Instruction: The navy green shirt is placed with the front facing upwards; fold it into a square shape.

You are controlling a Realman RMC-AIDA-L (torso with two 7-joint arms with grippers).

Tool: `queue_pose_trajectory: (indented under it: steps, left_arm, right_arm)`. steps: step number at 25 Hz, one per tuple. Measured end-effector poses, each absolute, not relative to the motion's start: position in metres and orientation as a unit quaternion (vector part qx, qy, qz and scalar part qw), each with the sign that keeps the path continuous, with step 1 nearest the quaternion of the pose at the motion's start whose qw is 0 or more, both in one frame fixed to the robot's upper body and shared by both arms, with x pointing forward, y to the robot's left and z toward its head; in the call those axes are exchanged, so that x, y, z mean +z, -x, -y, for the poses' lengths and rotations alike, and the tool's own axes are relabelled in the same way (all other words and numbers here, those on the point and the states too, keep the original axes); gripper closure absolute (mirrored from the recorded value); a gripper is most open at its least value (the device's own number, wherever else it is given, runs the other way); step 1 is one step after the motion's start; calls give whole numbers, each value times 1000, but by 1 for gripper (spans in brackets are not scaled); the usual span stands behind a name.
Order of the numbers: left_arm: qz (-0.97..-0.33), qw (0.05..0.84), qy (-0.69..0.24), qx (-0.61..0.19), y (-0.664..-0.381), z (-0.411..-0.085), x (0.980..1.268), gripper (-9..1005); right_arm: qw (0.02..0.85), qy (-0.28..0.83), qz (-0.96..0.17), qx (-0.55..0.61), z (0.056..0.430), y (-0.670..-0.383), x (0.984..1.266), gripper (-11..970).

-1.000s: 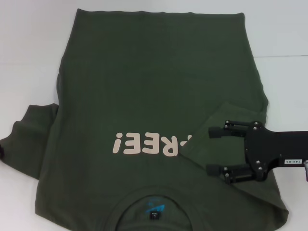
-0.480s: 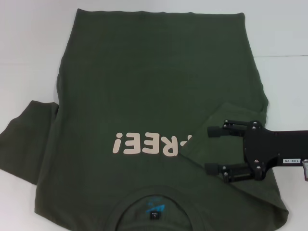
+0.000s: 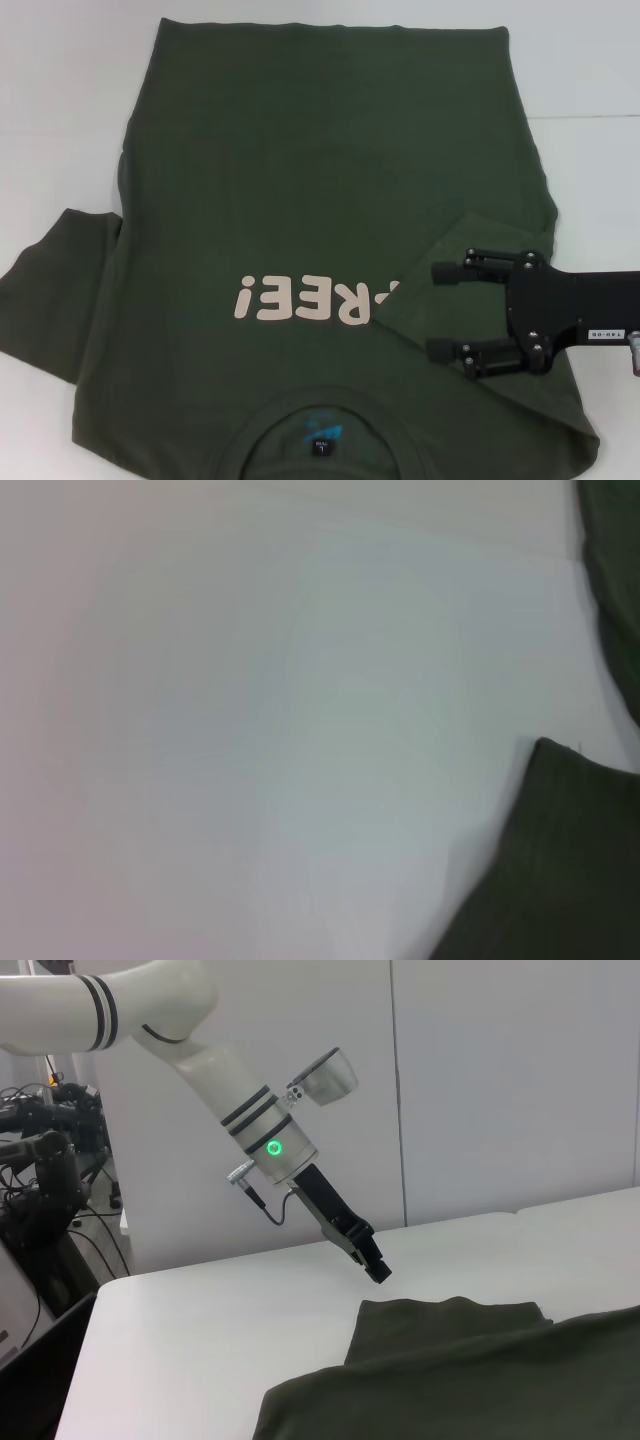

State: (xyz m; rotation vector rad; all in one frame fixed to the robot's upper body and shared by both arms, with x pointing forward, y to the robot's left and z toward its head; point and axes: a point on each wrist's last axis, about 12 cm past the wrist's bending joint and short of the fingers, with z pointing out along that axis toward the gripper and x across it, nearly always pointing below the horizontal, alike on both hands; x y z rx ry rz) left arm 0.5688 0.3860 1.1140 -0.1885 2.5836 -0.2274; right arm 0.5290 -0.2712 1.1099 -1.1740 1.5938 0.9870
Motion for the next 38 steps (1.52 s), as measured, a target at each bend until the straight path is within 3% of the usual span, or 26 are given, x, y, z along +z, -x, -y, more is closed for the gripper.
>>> queue_pose_trajectory:
  steps: [11,22,30,38]
  left_arm:
    - [-960,252,68,-102,-567,-382,1117,862]
    - [-960,253,74,-98,-563,-388,1117,387]
    - [-959,254,76,-100,-566,-386,1116,269]
    - [-951,256,127,-121,-558,-400,1113,254]
  right_arm:
    - [446,475,-645,400,269,-530,1109,45]
    - [444,473,-645,403,268,-529,1107,47]
    - [445,474,-644,403,267,-530,1107,46]
    - [445,474,-643,404,267,-530,1108,46]
